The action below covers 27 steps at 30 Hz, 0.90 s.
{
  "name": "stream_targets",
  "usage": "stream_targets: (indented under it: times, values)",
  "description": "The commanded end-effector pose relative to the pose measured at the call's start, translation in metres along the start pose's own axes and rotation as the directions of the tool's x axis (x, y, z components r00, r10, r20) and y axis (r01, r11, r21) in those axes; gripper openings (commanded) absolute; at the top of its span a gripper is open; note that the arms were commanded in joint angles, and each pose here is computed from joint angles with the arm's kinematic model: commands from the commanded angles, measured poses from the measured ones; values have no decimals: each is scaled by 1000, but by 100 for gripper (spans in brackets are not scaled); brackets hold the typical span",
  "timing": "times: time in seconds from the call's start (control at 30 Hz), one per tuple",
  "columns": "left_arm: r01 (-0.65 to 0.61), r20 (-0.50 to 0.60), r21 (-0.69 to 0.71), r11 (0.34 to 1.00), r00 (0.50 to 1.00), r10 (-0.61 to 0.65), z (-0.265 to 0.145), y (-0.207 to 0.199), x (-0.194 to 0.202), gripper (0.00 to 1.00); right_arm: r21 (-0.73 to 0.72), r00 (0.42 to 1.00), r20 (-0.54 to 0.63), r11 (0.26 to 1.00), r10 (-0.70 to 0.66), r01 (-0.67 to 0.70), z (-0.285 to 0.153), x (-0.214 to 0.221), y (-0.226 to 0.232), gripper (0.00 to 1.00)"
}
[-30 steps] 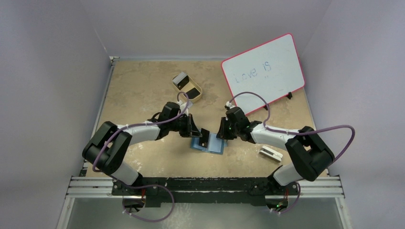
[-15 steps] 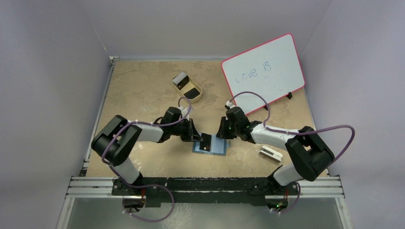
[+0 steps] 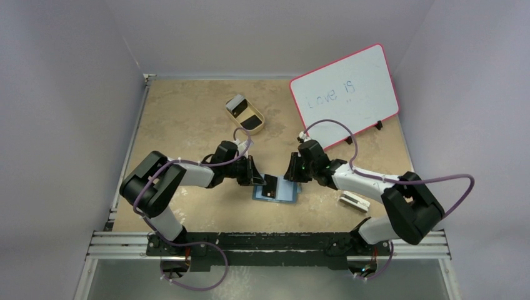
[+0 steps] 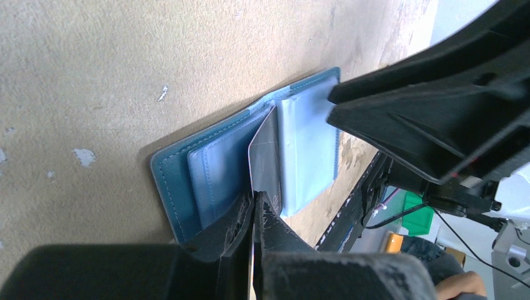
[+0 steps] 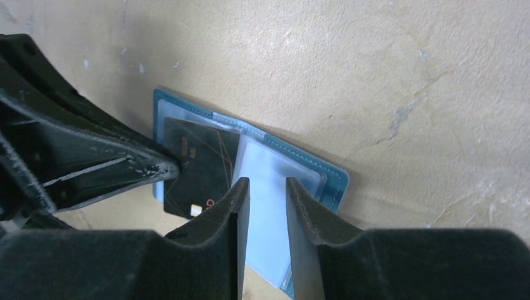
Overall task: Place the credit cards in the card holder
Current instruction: Insert the credit card into the card holder.
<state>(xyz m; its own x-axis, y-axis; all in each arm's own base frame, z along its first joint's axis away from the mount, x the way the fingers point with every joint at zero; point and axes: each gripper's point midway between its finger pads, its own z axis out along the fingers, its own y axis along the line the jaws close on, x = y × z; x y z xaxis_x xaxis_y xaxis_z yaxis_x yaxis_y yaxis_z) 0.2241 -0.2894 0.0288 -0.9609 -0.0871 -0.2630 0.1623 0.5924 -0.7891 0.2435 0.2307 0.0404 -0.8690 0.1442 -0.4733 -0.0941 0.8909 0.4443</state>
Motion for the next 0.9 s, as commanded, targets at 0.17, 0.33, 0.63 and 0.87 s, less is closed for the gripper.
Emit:
stream_targets:
  times: [0.17, 0.33, 0.63, 0.87]
  values:
    - [-29, 55, -20, 999, 998, 30, -7, -11, -9, 0, 37, 996, -29, 996, 80, -79, -3, 23, -14, 30]
    - [-28, 86, 41, 999, 996, 24, -11, -31, -17, 0, 94, 996, -49, 994, 69, -64, 5, 31, -26, 28]
    - [-44, 76, 48, 998, 996, 40, -13, -39, -18, 0, 112, 996, -67, 992, 62, -55, 11, 36, -30, 26]
    - [-84, 109, 4, 996, 991, 83, -24, -46, -28, 0, 114, 995, -72, 992, 62, -54, 12, 38, -31, 25]
